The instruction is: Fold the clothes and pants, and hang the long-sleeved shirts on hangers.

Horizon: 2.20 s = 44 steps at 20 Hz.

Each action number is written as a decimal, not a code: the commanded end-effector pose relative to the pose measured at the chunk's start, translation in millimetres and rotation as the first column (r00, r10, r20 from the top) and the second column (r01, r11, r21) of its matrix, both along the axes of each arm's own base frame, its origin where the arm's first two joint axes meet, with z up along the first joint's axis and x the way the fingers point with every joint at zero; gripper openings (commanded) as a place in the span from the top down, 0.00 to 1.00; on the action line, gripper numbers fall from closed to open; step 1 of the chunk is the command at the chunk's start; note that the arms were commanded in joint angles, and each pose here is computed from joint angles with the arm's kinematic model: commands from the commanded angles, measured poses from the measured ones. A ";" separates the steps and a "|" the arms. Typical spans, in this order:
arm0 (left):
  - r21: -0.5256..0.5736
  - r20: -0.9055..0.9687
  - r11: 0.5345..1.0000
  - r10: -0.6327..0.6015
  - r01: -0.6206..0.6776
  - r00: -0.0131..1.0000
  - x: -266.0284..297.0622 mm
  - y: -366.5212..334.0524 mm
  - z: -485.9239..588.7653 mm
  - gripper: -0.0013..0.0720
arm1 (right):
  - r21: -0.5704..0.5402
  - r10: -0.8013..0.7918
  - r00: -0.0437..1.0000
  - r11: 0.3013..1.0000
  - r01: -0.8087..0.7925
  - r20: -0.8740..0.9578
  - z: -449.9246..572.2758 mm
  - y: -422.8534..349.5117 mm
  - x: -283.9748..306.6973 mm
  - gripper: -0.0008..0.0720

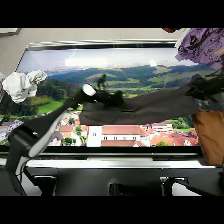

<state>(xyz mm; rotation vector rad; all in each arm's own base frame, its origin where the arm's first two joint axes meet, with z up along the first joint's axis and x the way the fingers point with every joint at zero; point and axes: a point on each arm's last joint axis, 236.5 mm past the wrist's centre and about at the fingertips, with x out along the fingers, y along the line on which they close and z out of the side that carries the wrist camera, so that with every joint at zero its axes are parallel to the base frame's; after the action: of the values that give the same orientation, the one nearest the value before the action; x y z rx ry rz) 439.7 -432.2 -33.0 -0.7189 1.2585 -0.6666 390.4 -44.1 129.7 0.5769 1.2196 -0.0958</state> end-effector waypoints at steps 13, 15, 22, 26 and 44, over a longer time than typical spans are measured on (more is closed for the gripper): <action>-0.209 -0.143 0.974 -0.123 0.092 0.982 -96.4 -180.5 -24.3 0.96 | 0.008 -0.110 0.991 0.994 0.109 0.080 70.6 15.5 -56.1 0.94; -0.207 -0.157 0.973 -0.138 0.104 0.978 -94.7 -174.2 -23.0 0.96 | 0.014 -0.109 0.990 0.994 0.108 0.090 72.0 16.8 -53.8 0.94; 0.075 -0.060 0.976 -0.198 0.203 0.978 -27.5 -42.1 15.5 0.96 | 0.114 -0.121 0.989 0.987 0.111 0.084 64.2 29.7 -31.7 0.94; 0.368 0.041 0.926 -0.106 0.083 0.994 26.7 110.1 73.8 0.96 | 0.240 -0.115 0.986 0.967 0.084 0.121 66.6 75.7 2.0 0.94; 0.474 0.183 0.840 0.199 -0.263 0.963 45.0 351.1 185.6 0.96 | 0.313 0.014 0.998 0.950 0.007 -0.065 -104.7 355.2 53.1 0.94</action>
<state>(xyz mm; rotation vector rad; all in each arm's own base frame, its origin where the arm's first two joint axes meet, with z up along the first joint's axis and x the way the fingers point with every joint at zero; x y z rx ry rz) 486.9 -86.9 156.3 -0.3859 1.1244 -0.1743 442.3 286.8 49.6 0.8357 1.2915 0.0877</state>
